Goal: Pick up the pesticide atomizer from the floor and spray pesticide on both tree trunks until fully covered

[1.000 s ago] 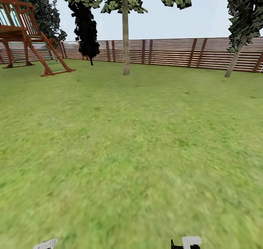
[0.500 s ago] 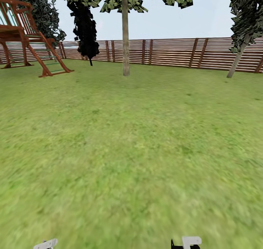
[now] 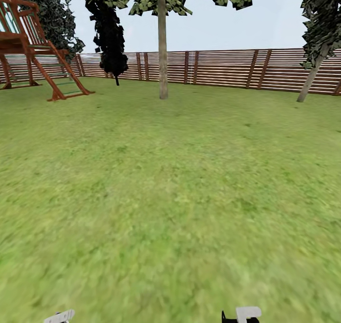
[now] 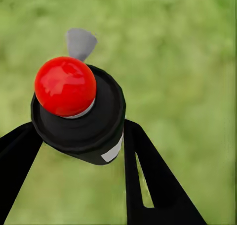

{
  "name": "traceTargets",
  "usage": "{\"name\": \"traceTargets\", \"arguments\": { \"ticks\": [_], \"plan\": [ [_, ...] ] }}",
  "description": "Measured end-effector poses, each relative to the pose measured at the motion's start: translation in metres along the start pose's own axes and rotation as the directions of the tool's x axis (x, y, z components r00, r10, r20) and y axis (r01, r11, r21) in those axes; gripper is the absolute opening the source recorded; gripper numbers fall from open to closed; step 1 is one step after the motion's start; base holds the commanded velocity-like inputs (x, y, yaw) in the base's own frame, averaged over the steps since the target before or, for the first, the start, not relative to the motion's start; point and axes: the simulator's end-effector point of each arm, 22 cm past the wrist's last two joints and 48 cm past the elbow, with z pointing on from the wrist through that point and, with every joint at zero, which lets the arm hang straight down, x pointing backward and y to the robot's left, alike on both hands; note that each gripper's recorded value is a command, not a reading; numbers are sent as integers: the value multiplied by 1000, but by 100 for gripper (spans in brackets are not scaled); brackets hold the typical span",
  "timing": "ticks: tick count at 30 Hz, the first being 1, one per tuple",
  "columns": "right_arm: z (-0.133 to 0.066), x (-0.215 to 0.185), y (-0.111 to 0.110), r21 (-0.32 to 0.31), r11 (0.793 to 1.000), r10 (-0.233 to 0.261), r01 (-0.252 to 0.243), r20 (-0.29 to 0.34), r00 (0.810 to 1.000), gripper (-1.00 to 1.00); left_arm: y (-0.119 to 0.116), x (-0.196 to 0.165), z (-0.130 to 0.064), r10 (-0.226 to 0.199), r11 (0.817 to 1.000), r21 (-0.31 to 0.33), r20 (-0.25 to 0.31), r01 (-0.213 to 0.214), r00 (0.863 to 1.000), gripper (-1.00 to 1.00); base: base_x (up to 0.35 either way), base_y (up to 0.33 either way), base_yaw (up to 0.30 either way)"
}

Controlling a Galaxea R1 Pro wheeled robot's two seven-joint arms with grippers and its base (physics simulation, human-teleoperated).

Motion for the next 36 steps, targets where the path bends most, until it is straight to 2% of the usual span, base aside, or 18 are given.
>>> {"name": "traceTargets", "arguments": {
  "ticks": [36],
  "plan": [
    [0, 0, 0, 0, 1000, 0, 0, 1, 1000, 100, 0, 0, 0, 0, 1000, 0, 0, 0, 1000, -100, 341, 0, 0]
  ]
}}
